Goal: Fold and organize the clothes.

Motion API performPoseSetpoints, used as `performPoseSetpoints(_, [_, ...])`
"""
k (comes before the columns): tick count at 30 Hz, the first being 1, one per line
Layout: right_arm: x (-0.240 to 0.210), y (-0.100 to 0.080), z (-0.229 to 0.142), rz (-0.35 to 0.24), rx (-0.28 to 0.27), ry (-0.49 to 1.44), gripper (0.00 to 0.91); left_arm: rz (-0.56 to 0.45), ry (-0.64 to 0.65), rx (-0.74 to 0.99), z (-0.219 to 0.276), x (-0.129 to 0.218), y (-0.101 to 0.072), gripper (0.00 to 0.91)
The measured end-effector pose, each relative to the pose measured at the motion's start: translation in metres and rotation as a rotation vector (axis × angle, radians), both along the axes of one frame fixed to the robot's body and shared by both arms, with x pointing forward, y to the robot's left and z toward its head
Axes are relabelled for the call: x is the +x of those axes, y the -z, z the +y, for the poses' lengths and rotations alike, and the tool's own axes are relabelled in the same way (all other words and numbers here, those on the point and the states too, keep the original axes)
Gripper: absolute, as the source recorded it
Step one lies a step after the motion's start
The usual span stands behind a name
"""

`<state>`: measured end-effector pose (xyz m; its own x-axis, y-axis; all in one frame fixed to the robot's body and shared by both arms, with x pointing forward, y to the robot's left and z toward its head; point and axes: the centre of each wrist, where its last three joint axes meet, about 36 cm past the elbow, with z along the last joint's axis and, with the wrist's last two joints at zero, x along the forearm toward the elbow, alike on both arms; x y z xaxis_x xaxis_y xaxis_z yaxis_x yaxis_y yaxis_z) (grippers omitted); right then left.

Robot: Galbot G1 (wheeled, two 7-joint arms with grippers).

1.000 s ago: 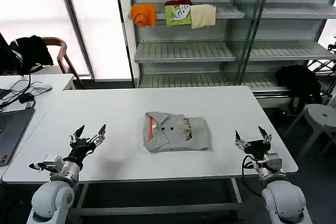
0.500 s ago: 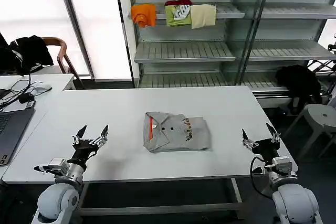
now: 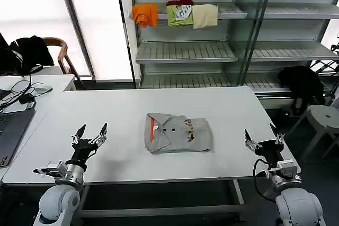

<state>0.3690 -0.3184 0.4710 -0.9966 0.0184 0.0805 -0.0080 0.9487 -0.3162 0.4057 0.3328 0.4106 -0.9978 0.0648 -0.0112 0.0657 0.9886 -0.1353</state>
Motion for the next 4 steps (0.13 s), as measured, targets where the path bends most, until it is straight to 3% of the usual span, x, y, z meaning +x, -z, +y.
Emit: performPoseSetpoints(4, [-0.0033, -0.0014, -0.0019, -0.003, 0.010, -0.003, 0.907, -0.006, 0.008, -0.012, -0.0016, 0.0003, 0.0003, 0.907])
